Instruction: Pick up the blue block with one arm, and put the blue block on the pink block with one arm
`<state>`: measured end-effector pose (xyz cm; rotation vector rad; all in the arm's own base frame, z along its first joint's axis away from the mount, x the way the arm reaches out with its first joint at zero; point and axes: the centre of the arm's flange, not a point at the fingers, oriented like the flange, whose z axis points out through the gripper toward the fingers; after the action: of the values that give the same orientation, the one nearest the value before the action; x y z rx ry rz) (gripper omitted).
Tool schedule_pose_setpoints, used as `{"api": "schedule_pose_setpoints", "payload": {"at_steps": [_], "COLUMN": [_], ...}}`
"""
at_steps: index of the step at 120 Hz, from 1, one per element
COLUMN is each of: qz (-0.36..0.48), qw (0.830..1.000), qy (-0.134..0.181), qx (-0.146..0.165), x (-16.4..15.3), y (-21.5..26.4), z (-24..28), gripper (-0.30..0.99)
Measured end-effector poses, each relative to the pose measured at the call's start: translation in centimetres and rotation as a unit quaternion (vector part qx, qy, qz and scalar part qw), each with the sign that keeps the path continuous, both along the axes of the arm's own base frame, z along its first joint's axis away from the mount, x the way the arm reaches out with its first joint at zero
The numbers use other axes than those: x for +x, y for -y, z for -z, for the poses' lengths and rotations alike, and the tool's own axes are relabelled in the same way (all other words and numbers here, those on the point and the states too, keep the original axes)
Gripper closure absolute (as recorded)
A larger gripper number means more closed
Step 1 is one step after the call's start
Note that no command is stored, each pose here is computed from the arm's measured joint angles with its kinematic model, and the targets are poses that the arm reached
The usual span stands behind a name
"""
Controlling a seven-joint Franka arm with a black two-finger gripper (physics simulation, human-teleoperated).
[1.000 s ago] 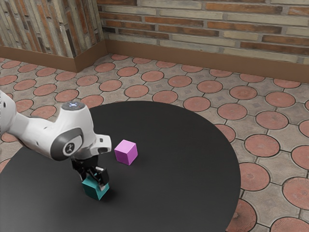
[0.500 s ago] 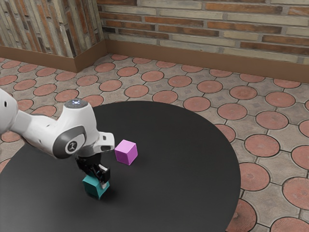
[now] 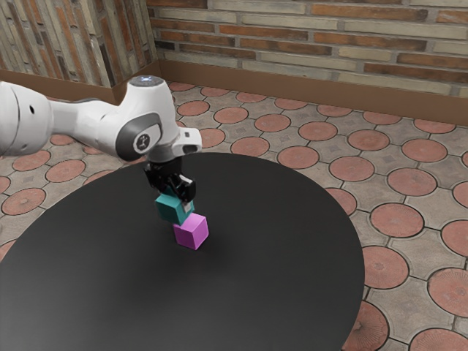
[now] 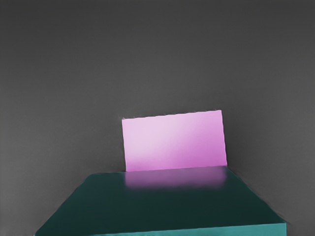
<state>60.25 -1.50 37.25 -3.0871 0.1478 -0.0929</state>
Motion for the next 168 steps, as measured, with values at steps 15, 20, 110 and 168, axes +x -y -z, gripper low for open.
{"api": "schedule_pose_setpoints", "payload": {"at_steps": [15,20,110,168], "qz": [-0.002,-0.001,0.009,0.006], "qw": [1.000,1.000,0.998,0.997], "qy": [-0.024,-0.030,-0.067,-0.071], "qx": [-0.001,-0.001,-0.002,-0.005], "x": [1.7,2.1,2.7,3.5], "y": [-0.1,0.0,1.3,1.0], "z": [0.9,1.0,1.6,2.0], "gripper": [0.33,0.33,0.33,0.32]}}
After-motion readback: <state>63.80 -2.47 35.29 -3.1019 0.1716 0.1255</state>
